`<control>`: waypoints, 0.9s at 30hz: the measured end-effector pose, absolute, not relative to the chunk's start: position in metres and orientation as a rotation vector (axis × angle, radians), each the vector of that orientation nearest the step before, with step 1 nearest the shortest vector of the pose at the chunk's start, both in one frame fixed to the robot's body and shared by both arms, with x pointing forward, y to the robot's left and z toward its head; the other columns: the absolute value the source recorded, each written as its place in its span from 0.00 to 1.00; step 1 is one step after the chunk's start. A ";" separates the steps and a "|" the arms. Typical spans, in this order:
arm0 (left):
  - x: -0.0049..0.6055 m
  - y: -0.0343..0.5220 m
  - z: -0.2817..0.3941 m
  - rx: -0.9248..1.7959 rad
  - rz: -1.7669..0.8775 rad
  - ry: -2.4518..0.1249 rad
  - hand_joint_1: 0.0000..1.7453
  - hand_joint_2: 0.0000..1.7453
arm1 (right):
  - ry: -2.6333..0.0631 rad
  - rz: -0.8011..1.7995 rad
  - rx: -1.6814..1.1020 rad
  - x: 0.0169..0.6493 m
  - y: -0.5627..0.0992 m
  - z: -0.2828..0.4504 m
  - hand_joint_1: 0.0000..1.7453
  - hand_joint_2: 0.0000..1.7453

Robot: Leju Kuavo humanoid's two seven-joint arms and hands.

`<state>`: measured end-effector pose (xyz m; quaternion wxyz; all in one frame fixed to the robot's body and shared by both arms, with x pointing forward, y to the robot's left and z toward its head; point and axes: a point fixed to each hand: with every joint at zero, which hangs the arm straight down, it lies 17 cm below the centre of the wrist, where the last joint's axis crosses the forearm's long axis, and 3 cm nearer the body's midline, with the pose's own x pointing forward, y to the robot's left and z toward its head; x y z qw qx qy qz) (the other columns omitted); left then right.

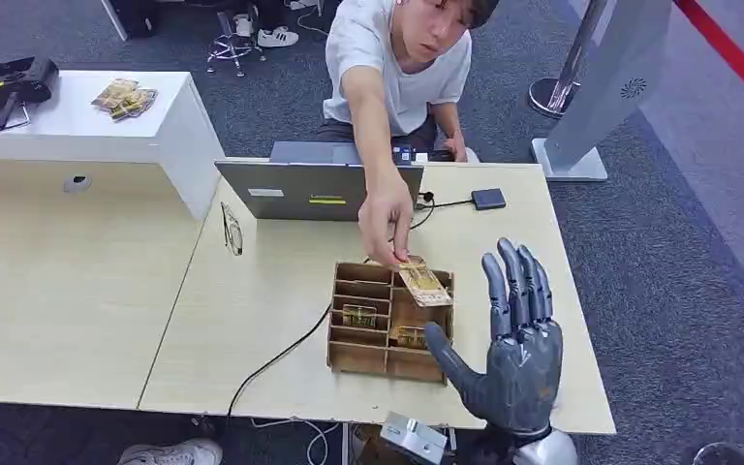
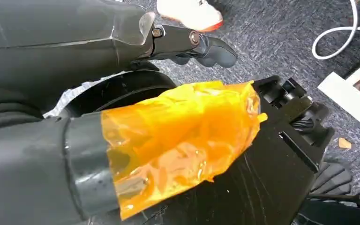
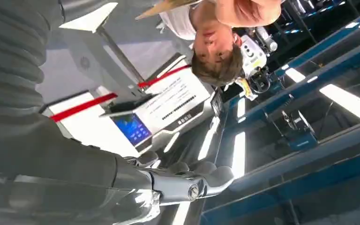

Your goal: Pass the card to the sensor for recognition and then transmit it.

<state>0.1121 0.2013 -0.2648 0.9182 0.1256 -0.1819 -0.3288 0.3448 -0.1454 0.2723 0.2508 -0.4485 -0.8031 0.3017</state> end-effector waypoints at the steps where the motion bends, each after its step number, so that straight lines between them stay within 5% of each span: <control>1: 0.112 0.200 -0.265 0.257 -0.680 -0.376 0.00 0.00 | -2.178 0.833 -1.234 0.348 -0.144 0.273 0.00 1.00; 27: 0.113 0.196 -0.264 0.247 -0.738 -0.377 0.00 0.00 | -2.074 0.919 -1.283 0.412 -0.127 0.277 0.00 1.00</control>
